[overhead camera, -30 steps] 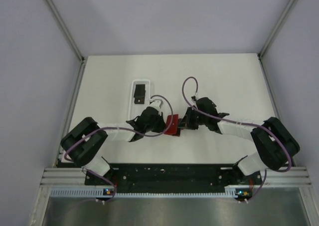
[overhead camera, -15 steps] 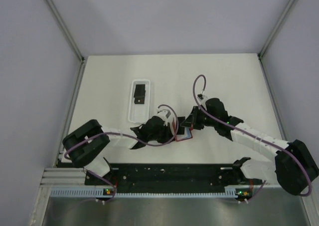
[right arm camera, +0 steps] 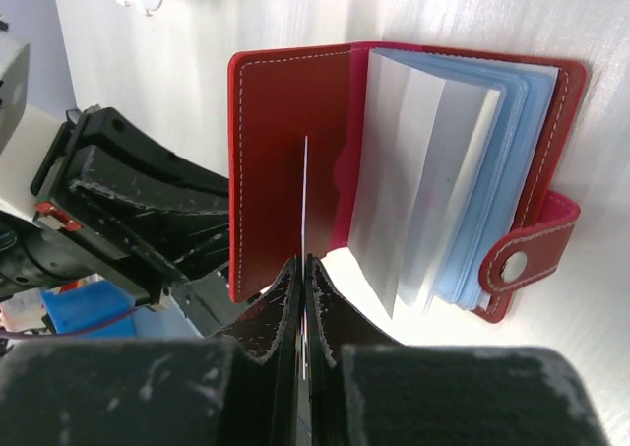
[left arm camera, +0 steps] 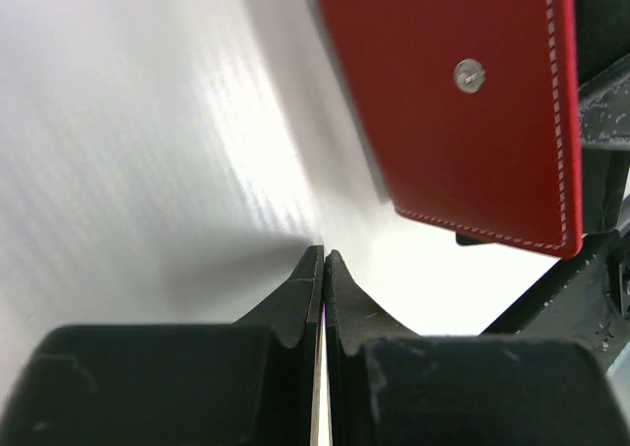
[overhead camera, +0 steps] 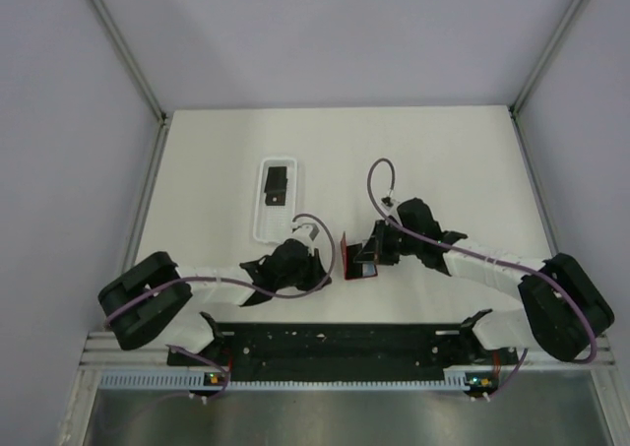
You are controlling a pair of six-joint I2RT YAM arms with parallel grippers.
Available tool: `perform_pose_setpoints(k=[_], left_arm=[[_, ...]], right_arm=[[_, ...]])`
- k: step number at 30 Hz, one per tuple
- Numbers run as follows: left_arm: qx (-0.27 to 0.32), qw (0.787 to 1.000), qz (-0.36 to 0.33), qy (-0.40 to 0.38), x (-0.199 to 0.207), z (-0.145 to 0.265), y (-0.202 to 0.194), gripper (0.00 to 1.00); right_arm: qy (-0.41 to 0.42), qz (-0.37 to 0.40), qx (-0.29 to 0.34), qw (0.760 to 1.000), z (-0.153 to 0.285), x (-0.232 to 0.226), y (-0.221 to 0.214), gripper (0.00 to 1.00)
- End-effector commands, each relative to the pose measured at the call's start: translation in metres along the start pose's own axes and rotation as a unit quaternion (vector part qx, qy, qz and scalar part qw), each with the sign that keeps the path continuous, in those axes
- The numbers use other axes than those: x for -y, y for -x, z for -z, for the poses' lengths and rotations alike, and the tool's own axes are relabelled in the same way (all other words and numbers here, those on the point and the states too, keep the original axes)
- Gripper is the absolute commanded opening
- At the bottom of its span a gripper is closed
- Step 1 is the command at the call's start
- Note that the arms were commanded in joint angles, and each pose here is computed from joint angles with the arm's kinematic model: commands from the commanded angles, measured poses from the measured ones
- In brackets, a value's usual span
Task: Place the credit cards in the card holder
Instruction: Open the card holder at the center of the board.
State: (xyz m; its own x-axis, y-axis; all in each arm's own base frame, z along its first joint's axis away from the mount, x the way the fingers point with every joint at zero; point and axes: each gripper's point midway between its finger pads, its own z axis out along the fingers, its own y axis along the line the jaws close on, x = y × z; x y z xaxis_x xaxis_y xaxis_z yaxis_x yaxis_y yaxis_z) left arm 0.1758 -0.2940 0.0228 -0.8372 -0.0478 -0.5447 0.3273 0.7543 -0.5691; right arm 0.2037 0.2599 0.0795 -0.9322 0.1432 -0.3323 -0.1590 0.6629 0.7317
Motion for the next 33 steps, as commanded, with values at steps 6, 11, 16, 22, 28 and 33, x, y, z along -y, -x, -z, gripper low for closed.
perform_pose_setpoints(k=[6,11,16,22,28,33], left_arm=[[0.063,0.997,0.014,0.051,-0.023,0.041,0.014,0.01],[0.096,0.994,0.007,0.047,-0.014,0.065,0.032,0.00],[0.126,0.992,-0.006,0.023,0.005,0.085,0.053,0.00],[0.171,0.982,-0.046,-0.071,0.056,0.108,0.086,0.00],[0.172,0.976,-0.086,-0.103,0.085,0.101,0.104,0.00],[0.120,0.980,-0.104,-0.118,0.100,0.074,0.099,0.00]], right_arm=[[0.049,0.017,0.005,0.999,-0.019,-0.027,0.015,0.00],[0.047,0.019,-0.001,0.999,-0.033,-0.031,0.014,0.00],[0.030,0.021,-0.010,0.999,-0.049,-0.027,0.012,0.00],[0.016,0.018,-0.019,1.000,-0.064,-0.021,0.008,0.00],[0.014,0.015,-0.021,1.000,-0.067,-0.018,0.007,0.00],[0.013,0.017,-0.021,1.000,-0.067,-0.017,0.007,0.00]])
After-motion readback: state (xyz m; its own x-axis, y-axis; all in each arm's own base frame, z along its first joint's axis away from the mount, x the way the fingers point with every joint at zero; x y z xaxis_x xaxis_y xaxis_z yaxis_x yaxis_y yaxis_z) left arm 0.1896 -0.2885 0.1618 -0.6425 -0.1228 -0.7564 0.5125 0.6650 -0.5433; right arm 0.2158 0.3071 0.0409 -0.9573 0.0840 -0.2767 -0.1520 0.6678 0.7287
